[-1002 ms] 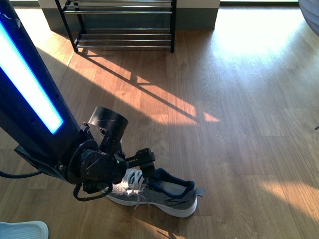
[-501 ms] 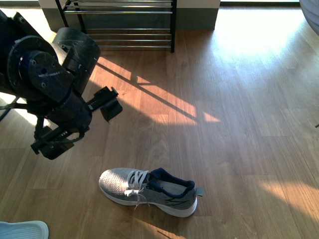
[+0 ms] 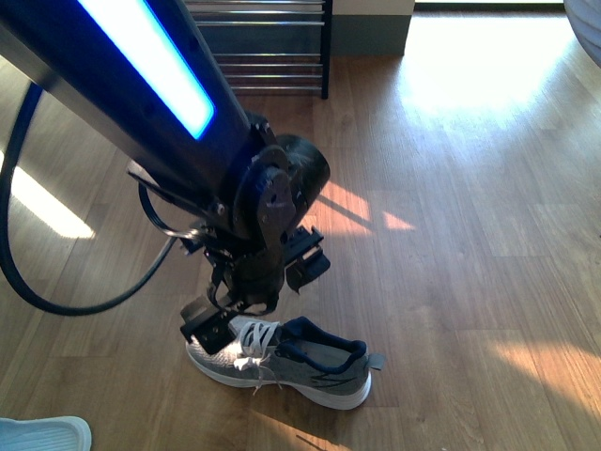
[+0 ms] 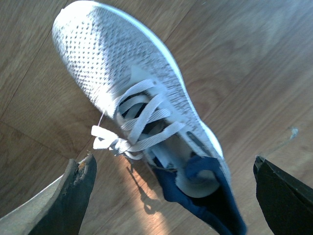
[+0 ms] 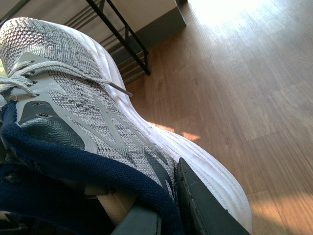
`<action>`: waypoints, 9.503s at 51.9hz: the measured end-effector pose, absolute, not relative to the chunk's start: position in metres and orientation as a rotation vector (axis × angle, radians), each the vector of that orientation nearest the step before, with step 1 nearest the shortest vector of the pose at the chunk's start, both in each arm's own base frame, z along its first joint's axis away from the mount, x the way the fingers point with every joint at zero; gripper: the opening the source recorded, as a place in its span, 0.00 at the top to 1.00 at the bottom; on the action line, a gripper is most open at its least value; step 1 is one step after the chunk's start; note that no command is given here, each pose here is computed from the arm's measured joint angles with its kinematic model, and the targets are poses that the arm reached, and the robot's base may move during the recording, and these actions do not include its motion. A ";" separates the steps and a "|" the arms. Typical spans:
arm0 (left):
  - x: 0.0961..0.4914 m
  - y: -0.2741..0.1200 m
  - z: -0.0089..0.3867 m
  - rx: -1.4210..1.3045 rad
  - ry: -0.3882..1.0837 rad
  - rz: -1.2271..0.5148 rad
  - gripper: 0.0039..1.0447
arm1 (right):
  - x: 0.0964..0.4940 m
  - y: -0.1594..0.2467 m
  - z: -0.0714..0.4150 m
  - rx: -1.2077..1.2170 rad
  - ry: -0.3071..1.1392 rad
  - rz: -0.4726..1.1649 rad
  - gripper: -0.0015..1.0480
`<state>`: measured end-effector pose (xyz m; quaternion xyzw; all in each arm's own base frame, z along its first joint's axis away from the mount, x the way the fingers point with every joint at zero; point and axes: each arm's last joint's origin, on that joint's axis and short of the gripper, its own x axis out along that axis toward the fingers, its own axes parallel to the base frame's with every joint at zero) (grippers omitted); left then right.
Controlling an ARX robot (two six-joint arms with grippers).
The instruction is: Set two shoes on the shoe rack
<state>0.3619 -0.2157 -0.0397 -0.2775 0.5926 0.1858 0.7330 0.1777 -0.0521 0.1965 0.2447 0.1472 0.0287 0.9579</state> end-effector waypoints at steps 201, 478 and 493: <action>0.194 -0.099 0.171 -0.125 0.549 0.142 0.98 | 0.178 -0.052 0.197 0.497 0.299 0.062 0.96; 0.193 -0.099 0.171 -0.118 0.549 0.147 0.98 | 0.279 0.151 0.199 0.312 0.622 0.489 0.96; 0.193 -0.099 0.171 -0.119 0.554 0.135 0.98 | 0.334 0.190 0.178 0.376 0.661 0.251 0.96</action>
